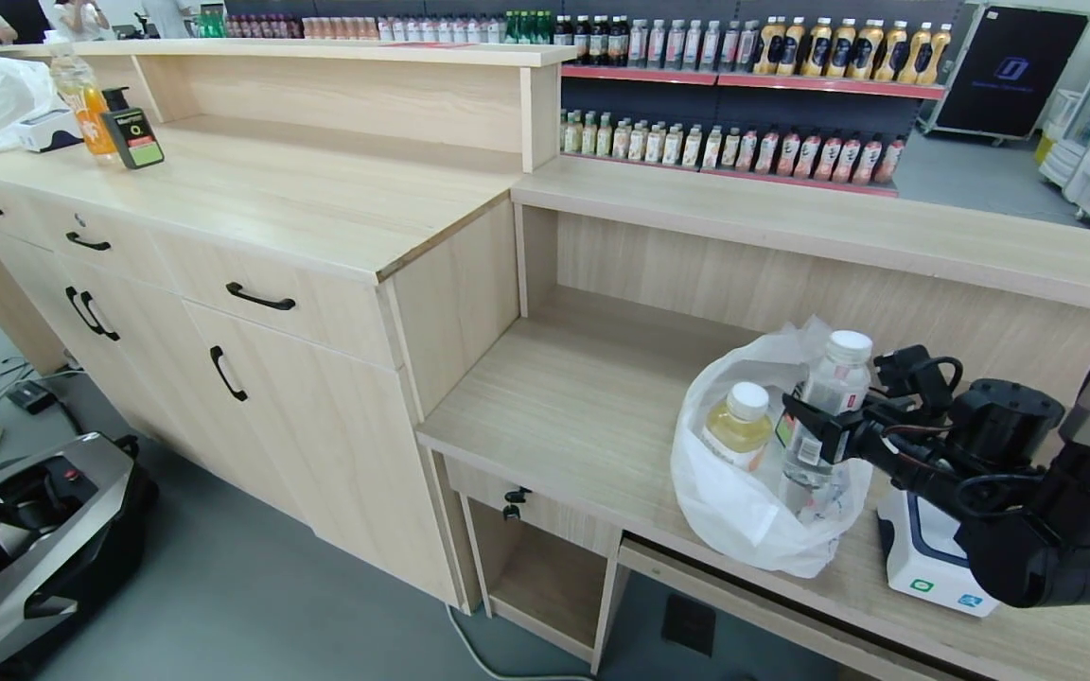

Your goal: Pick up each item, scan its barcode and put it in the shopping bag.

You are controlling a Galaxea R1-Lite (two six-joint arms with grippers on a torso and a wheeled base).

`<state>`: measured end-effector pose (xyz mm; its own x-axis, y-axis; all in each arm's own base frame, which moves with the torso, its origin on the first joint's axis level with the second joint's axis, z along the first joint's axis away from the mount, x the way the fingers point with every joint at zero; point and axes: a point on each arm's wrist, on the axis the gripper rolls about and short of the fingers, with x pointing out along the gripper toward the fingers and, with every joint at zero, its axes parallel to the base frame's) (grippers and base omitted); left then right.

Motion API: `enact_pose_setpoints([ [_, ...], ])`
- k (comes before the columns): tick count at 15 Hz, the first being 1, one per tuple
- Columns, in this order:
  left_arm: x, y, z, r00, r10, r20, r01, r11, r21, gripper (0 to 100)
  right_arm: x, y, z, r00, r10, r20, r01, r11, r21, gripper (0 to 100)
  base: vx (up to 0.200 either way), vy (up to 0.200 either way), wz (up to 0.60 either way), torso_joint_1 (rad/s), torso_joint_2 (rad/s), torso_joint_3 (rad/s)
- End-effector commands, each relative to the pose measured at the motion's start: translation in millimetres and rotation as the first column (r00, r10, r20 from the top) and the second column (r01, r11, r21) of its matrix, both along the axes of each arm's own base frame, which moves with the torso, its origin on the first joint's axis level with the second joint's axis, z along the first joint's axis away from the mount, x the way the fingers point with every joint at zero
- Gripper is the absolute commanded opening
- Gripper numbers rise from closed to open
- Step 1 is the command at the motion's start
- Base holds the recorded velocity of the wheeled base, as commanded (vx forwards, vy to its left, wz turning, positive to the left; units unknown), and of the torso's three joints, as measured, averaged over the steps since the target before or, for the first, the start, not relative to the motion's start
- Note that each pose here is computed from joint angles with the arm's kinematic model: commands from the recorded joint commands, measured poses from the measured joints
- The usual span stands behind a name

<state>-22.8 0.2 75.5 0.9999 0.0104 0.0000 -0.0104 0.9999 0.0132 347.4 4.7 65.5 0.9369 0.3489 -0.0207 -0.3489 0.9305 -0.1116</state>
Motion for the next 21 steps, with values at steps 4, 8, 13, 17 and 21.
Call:
enact_pose_setpoints([
  [4,0,0.0,0.0,1.0,0.0,0.0,0.0,1.0,-0.001,0,8,1,-19,0.999,0.003,-0.039,-0.003,1.0,-0.008,0,0.0,0.0,0.0,0.0,0.0,0.0],
  [8,0,0.0,0.0,1.0,0.0,0.0,0.0,1.0,-0.001,0,9,2,-29,0.998,0.008,-0.06,-0.01,1.0,-0.029,0,0.0,0.0,0.0,0.0,0.0,0.0],
  [13,0,0.0,0.0,1.0,0.0,0.0,0.0,1.0,0.001,0,9,2,-34,0.997,0.009,-0.07,-0.012,0.999,-0.043,0,0.0,0.0,0.0,0.0,0.0,0.0],
  [17,0,0.0,0.0,1.0,0.0,0.0,0.0,1.0,-0.001,0,4,1,-38,0.996,0.006,-0.087,-0.011,0.998,-0.054,0,0.0,0.0,0.0,0.0,0.0,0.0],
  [21,0,0.0,0.0,1.0,0.0,0.0,0.0,1.0,0.001,0,5,2,-32,0.997,0.007,-0.071,-0.011,0.999,-0.053,100,0.0,0.0,0.0,0.0,0.0,0.0],
])
